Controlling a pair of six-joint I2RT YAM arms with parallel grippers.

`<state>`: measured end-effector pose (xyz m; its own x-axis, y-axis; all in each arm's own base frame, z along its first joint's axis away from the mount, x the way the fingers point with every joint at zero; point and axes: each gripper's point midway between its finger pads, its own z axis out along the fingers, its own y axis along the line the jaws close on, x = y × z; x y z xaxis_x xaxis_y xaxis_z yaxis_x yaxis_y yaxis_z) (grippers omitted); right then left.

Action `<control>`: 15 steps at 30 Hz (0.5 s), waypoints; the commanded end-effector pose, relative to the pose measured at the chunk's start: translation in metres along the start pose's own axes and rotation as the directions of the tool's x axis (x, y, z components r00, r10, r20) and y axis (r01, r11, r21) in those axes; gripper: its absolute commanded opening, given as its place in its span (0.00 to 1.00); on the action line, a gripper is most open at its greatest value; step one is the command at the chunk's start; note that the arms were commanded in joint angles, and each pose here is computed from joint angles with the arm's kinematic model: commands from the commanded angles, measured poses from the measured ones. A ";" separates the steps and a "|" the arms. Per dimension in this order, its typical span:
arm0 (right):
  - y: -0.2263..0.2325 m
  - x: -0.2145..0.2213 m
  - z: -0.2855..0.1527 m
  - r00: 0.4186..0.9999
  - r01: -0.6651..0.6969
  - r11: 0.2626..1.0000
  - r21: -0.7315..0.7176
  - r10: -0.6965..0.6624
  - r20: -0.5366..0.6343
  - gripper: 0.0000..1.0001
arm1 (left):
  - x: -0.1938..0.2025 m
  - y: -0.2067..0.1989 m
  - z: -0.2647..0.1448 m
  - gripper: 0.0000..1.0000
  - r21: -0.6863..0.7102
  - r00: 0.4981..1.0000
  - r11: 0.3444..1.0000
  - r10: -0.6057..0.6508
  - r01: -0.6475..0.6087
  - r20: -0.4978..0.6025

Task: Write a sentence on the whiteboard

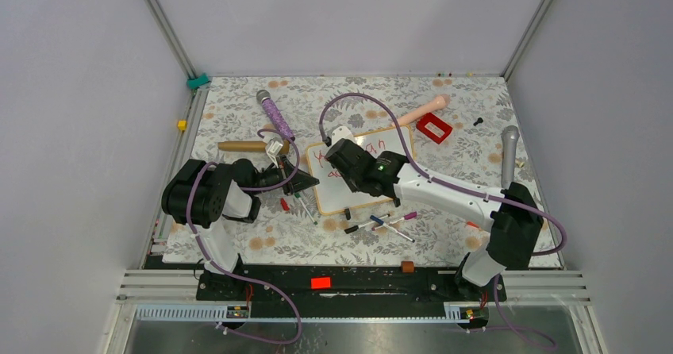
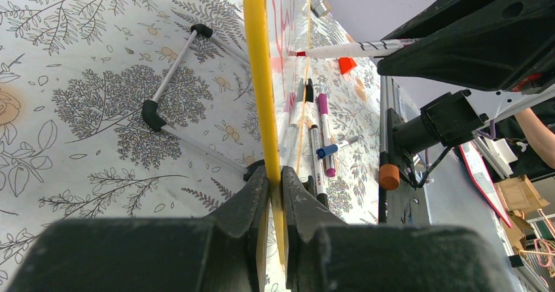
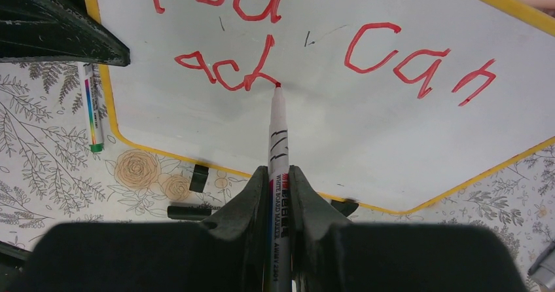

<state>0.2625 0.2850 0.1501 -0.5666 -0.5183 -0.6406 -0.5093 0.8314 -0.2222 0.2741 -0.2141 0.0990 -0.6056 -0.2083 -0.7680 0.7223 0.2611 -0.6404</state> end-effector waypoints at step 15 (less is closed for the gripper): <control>-0.010 0.013 0.004 0.999 -0.033 0.999 0.016 0.033 -0.037 0.00 | -0.012 -0.002 0.002 0.00 0.023 0.992 0.991 0.128 -0.128 0.024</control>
<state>0.2572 0.2807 0.1439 -0.5822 -0.5142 -0.6298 -0.5082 0.8348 -0.2118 0.2741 -0.2141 0.0990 -0.6056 -0.2083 -0.7680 0.7223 0.2611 -0.6404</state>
